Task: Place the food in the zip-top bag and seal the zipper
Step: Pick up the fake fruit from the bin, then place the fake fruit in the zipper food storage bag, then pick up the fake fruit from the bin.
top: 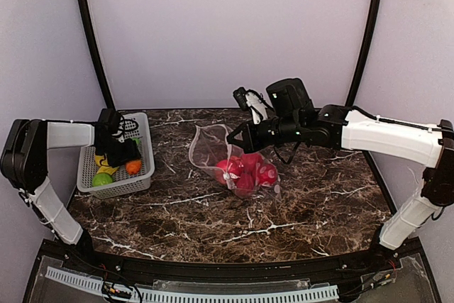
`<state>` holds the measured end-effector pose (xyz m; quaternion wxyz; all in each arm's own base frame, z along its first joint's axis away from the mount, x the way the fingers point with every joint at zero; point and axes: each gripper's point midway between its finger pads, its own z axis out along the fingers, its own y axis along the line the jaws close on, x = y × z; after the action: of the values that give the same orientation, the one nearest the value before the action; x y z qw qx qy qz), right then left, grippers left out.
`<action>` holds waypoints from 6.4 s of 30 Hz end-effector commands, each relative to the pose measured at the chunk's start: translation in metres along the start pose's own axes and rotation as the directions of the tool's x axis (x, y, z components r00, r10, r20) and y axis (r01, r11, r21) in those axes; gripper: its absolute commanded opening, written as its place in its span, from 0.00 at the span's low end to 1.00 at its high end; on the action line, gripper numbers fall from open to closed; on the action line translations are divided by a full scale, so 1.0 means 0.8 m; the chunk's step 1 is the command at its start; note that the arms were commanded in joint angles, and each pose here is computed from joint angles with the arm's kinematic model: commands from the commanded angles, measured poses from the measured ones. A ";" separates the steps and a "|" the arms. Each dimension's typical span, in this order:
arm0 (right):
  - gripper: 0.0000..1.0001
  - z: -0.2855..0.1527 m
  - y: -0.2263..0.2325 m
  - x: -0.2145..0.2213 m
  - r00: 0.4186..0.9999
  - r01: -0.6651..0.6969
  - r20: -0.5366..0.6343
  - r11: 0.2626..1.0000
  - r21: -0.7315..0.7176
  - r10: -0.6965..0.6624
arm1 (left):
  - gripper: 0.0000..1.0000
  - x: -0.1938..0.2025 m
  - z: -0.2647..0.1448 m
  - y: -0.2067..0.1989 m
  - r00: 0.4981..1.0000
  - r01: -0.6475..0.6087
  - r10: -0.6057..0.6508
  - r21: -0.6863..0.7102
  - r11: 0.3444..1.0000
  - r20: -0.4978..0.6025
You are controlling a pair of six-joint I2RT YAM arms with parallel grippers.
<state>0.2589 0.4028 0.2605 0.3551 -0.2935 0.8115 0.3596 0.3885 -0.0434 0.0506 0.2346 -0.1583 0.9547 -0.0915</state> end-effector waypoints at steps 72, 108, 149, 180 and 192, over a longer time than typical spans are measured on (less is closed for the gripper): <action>0.00 0.007 0.032 -0.006 0.999 0.021 0.028 0.996 -0.090 -0.018 | 0.80 0.127 -0.201 -0.398 0.986 -0.127 0.166 0.777 0.616 0.030; 0.00 0.006 0.025 -0.012 0.999 0.019 0.039 0.998 -0.057 -0.017 | 0.87 0.041 -0.240 -0.110 0.977 -0.206 0.170 0.353 0.913 0.131; 0.00 -0.001 0.022 -0.012 0.999 0.033 0.042 0.999 -0.032 -0.032 | 0.94 0.073 -0.103 0.121 0.990 0.142 -0.138 -0.226 0.964 0.034; 0.00 0.000 0.021 -0.013 0.999 0.033 0.042 0.999 -0.029 -0.032 | 0.80 0.081 -0.098 0.130 0.994 0.103 -0.105 -0.263 0.959 0.007; 0.00 -0.001 0.022 -0.015 0.998 0.034 0.046 0.999 -0.031 -0.032 | 0.78 0.044 -0.152 0.093 0.987 0.068 -0.049 -0.123 0.990 0.153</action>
<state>0.2543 0.4140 0.2569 0.3542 -0.3020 0.8062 0.3652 0.2816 0.0337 0.0964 0.2588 -0.2308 0.9379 -0.0018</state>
